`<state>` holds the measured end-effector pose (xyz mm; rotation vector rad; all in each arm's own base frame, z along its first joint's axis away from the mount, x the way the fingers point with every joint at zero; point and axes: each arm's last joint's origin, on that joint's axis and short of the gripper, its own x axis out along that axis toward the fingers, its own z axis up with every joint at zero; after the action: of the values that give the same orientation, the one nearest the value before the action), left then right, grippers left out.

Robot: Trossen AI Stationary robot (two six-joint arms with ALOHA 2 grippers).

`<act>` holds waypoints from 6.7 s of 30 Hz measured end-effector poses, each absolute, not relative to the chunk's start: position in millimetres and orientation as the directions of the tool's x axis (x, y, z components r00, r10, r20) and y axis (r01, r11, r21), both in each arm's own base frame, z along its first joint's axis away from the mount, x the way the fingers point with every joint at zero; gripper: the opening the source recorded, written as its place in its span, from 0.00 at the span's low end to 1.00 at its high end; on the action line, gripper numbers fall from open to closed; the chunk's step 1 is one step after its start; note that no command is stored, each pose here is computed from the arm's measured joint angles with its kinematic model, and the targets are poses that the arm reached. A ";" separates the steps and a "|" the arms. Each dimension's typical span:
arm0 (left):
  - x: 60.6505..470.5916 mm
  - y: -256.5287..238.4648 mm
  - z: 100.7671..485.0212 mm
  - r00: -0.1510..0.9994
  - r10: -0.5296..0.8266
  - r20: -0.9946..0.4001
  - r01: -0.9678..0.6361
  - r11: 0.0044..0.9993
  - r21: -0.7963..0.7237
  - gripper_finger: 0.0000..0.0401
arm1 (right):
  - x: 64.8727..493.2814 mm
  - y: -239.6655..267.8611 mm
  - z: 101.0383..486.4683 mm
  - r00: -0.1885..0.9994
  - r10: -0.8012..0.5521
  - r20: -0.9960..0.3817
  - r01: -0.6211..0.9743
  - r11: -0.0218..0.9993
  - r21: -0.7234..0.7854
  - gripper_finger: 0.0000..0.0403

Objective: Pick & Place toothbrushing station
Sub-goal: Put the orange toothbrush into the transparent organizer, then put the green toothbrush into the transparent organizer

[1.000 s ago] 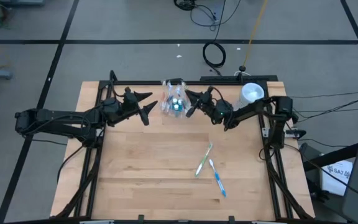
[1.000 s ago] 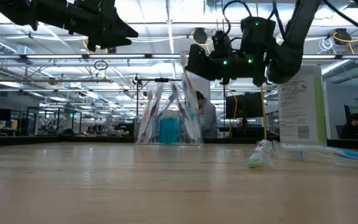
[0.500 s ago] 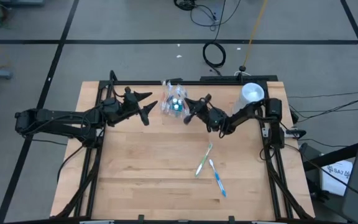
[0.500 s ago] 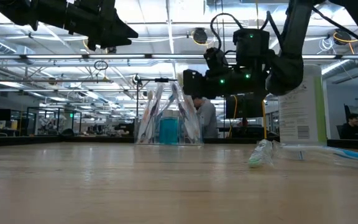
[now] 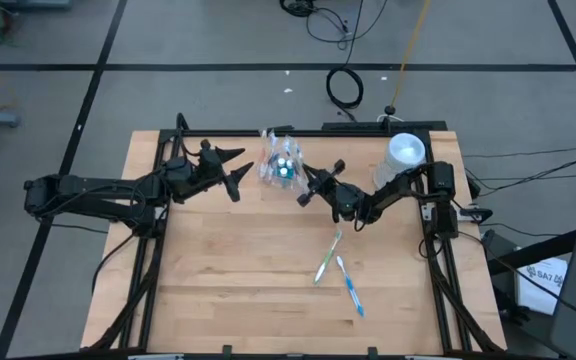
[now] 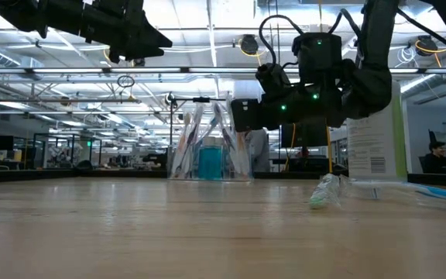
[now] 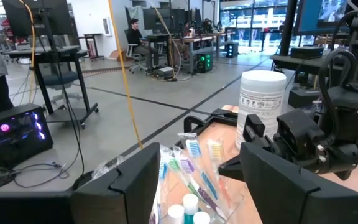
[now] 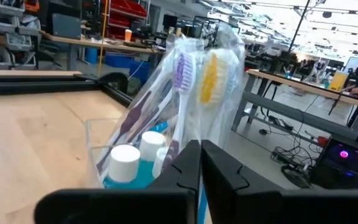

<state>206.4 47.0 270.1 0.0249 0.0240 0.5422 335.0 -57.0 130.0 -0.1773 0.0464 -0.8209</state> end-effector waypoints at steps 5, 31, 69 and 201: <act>206.4 47.1 270.1 0.856 0.517 -0.016 -0.516 0.856 0.028 0.57 | 334.9 -56.8 128.7 0.682 -0.731 0.018 0.721 0.669 -0.179 0.10; 206.4 47.1 270.1 0.856 0.516 -0.017 -0.516 0.856 0.028 0.57 | 284.4 22.6 183.8 0.761 -0.444 -0.473 0.607 0.745 0.277 0.42; 206.4 47.1 270.0 0.857 0.516 -0.017 -0.515 0.857 0.028 0.57 | 240.3 38.3 123.7 0.626 -0.120 -0.771 0.746 0.379 0.547 0.42; 308.4 46.4 218.9 0.973 -0.058 -0.222 -0.003 0.964 -0.265 0.07 | 311.8 -7.7 206.6 0.996 -0.077 0.053 0.072 0.993 0.093 0.25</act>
<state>308.4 46.4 218.9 -0.2668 0.2305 -0.0284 311.8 -7.7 206.6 0.0907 -0.0570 -0.0751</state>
